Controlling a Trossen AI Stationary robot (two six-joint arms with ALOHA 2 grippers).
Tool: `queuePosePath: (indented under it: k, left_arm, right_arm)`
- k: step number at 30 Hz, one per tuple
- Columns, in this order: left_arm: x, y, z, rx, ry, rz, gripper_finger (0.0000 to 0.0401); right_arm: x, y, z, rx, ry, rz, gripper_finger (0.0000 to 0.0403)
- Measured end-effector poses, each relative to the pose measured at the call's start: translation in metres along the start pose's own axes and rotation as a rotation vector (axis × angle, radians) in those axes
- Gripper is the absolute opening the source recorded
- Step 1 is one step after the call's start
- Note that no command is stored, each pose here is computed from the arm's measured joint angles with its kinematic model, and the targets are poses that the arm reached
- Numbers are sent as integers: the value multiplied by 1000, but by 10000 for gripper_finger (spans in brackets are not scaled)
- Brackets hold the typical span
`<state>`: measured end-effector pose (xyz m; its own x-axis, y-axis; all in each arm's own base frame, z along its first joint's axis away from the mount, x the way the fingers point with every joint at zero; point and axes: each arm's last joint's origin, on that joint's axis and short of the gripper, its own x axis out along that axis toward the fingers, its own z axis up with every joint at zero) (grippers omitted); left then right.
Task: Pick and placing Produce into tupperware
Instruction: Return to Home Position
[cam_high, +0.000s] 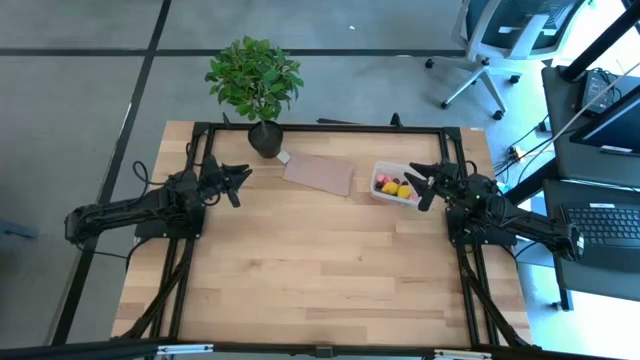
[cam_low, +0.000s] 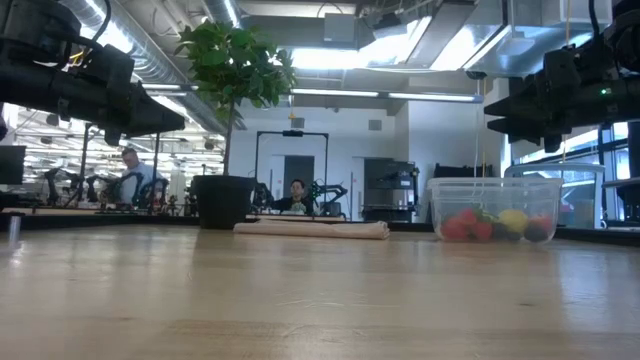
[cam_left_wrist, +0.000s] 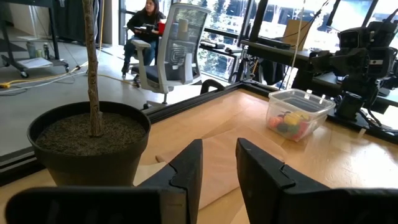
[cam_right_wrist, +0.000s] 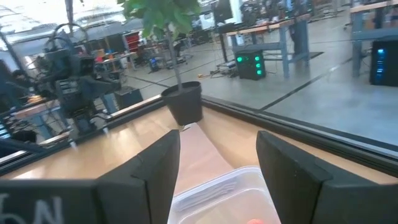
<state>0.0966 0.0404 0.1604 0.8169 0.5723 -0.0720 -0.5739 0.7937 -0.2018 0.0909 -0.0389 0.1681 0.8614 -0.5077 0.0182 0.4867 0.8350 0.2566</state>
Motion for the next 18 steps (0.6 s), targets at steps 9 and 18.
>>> queuePosePath:
  k: [9, 18]
  left_arm:
    - [0, 0, 0, 0, 0, 0, 103]
    - [0, 0, 0, 0, 0, 0, 117]
  right_arm:
    - [0, 3, 0, 0, 6, 27, 214]
    - [0, 3, 0, -1, 6, 26, 213]
